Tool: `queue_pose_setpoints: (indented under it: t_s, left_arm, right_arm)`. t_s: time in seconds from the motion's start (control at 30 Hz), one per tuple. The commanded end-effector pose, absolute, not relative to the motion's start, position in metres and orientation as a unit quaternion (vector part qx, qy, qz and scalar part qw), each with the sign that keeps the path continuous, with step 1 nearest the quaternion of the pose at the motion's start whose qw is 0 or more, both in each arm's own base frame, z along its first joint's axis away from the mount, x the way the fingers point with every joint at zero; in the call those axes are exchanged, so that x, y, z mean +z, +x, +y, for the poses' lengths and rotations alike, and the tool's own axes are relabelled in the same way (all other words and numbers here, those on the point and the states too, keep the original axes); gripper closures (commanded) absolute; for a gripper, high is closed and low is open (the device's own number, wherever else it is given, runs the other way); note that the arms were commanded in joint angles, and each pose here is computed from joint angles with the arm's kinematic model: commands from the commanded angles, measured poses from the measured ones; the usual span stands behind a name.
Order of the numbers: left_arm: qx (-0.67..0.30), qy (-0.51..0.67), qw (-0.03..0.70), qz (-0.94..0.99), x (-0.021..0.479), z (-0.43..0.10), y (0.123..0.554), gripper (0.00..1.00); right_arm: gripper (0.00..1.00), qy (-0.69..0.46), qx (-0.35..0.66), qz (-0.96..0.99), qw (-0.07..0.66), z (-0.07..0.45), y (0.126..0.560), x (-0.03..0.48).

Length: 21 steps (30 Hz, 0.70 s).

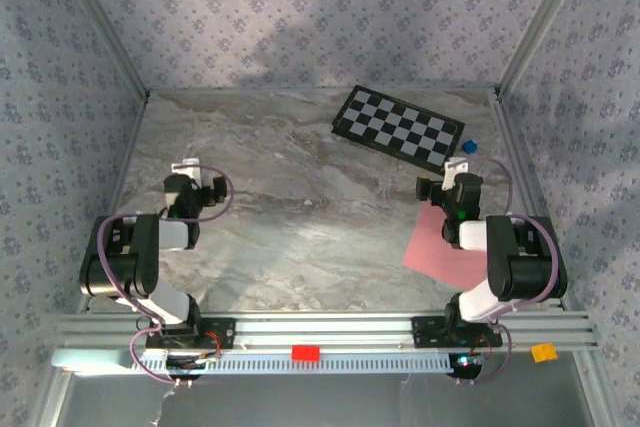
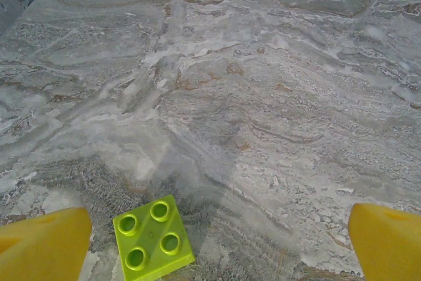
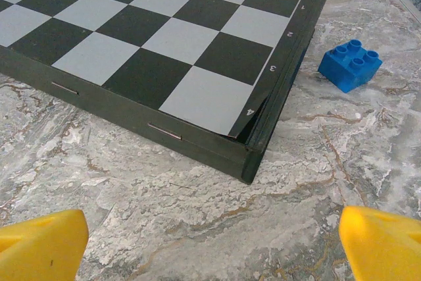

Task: Fold a paper plane with a square sheet of paper (pick it up from the middle)
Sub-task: Move the square sheet of paper to the center of the table.

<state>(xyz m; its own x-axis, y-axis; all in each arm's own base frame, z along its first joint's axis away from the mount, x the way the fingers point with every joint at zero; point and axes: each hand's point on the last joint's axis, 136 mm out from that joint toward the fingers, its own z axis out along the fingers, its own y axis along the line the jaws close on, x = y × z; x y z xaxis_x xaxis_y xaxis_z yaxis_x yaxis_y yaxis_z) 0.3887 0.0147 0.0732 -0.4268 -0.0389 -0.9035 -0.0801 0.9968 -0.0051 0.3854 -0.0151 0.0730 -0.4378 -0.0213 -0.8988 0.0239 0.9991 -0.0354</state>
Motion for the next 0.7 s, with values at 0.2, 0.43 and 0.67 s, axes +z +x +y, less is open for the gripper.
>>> queue_pose_setpoints:
  t_s: [0.2, 0.43, 0.67]
  left_arm:
    - [0.021, -0.037, 0.555, 0.831, 0.0886, 0.0169, 0.3976, 0.0]
    - [0.021, -0.038, 0.555, 0.831, 0.0887, 0.0173, 0.3976, 0.0]
    - [0.021, -0.037, 0.554, 0.831, 0.0882, 0.0169, 0.3975, 0.0]
  right_arm:
    - [0.0, 0.004, -0.018, 0.841, 0.541, -0.0161, 0.391, 0.0819]
    - [0.0, 0.005, -0.014, 0.841, 0.541, -0.0161, 0.3915, 0.0822]
    - [0.0, 0.005, -0.014, 0.841, 0.541, -0.0162, 0.3913, 0.0818]
